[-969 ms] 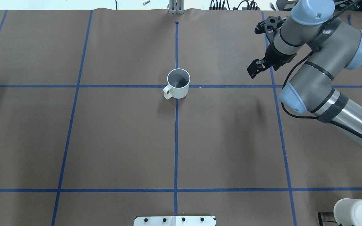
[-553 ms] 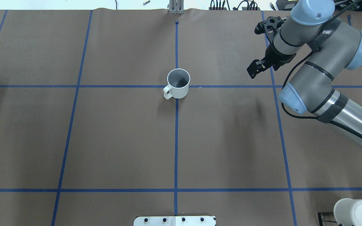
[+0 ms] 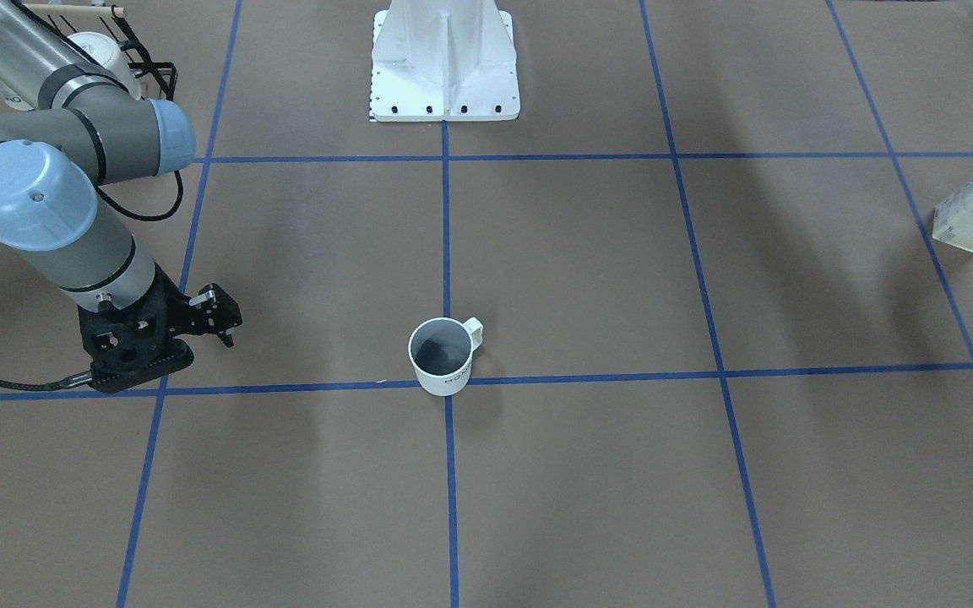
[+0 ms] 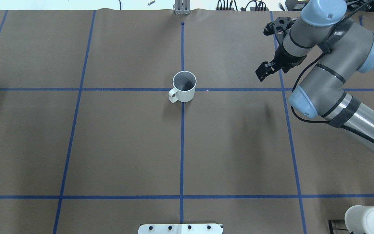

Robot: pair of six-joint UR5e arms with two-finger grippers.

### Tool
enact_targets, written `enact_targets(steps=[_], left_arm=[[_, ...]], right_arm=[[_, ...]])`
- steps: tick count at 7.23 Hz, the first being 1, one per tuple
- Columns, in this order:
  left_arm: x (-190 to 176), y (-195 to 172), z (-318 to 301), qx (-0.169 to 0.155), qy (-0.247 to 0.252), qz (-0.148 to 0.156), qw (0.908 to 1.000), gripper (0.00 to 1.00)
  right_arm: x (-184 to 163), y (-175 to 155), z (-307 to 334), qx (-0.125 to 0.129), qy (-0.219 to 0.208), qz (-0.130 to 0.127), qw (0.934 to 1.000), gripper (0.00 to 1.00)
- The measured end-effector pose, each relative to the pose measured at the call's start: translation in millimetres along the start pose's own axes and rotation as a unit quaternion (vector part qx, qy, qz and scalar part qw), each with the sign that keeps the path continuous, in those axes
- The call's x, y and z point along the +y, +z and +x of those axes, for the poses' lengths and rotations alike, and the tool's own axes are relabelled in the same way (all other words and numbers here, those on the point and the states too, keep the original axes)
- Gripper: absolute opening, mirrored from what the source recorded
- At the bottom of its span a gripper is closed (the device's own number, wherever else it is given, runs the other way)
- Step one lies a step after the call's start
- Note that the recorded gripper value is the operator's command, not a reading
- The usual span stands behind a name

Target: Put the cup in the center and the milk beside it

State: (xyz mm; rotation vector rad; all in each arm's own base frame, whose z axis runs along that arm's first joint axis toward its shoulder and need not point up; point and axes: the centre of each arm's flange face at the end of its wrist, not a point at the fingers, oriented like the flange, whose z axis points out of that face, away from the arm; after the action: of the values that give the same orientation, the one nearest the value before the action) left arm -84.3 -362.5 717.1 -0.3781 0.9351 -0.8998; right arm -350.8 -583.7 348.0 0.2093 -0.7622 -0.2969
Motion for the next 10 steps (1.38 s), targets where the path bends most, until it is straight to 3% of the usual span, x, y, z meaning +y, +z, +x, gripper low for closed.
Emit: enact_targets(steps=[3, 7, 8, 10], left_arm=[[0.9, 1.6, 0.9, -0.001, 0.001, -0.002, 1.0000, 0.95], [0.9, 2.4, -0.2, -0.001, 0.001, -0.003, 1.0000, 0.53], [1.4, 1.9, 1.4, 0.000, 0.000, -0.005, 1.0000, 0.48], [5.1, -6.2, 23.7, 0.021, -0.015, -0.014, 0.9996, 0.48]], right_arm=[[0.1, 0.1, -0.1, 0.000, 0.000, 0.000, 1.0000, 1.00], [9.8, 1.1, 6.6, -0.002, 0.004, -0.005, 1.0000, 1.00], [11.8, -0.3, 8.0, -0.003, 0.004, -0.004, 1.0000, 1.00], [19.5, -7.2, 14.7, -0.005, 0.005, -0.001, 1.0000, 1.00]])
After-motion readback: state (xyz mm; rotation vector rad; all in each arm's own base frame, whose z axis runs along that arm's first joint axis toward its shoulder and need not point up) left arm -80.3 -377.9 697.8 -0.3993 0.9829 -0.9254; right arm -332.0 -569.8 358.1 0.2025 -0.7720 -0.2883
